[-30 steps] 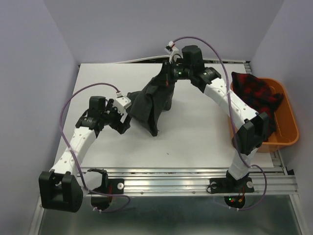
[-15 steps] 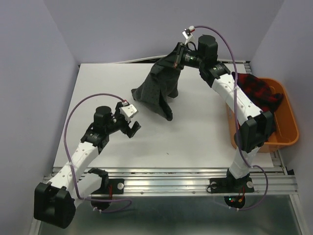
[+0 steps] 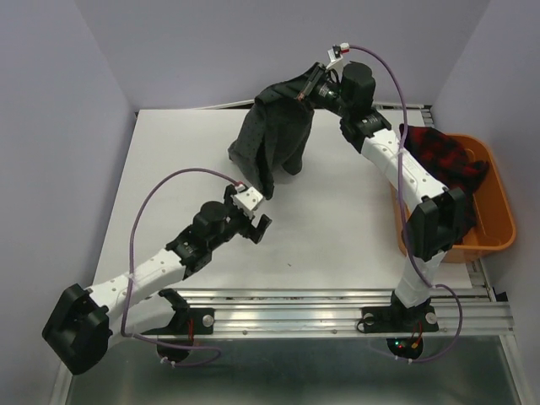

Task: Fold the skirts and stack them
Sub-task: Flatten the skirt out

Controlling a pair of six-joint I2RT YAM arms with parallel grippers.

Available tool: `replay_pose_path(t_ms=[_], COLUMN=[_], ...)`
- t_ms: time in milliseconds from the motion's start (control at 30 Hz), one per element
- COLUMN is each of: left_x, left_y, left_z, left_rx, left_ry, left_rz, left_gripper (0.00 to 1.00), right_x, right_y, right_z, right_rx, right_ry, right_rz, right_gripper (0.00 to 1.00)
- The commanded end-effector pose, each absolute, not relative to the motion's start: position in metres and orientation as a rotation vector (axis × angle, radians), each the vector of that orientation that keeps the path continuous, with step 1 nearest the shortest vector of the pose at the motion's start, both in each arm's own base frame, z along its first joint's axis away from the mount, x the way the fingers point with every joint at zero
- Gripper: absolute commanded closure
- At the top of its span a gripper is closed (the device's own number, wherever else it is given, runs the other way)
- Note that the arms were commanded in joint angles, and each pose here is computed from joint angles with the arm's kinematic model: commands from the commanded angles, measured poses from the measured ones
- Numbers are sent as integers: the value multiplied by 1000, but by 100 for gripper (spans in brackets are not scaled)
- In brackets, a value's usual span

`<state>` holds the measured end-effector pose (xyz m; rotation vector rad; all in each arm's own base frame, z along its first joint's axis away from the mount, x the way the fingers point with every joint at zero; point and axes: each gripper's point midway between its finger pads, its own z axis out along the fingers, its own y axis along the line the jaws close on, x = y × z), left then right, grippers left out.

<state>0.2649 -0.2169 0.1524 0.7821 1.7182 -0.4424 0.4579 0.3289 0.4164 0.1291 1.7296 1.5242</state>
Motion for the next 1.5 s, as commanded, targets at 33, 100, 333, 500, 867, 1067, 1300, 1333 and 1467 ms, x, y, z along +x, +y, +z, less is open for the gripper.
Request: replay_pose_path(t_ms=[33,100,333,500,867,1067,1300,1333,1467], left_x=[276,288,316,330,364,387,371,369,376], left_y=[-235,-231,-227,-236,-202,-156,-122,-114,-96], left_z=[190,190,223,244,223,257,332,350,392], left_rx=[489,416,219,167,56,68,223,234,278], left_ry=[1675,1690,1644,1594,1695,1626,1415,1369,1283], left_rz=[-438,-373,-367,-449,-265,-178,-66,-33,68], left_gripper=[1,1,1,1,20,73,100,100,100], right_x=[467,466,462,462,445,436,462,468,482], right_y=[324,327,331,330,325,314,246,236,199], right_z=[485,488,491,500,524,531,539,540,553], right_rx=[236,254,317,342,333,287,248,260,249], right_ry=[1478,1472,1470,1452,1418,1406,1337,1326,1272], right_rz=[1511,1517,1554,1575,1634,1610,1456,1439,1389], right_gripper=[99,99,99,99,99,99,99,99,99])
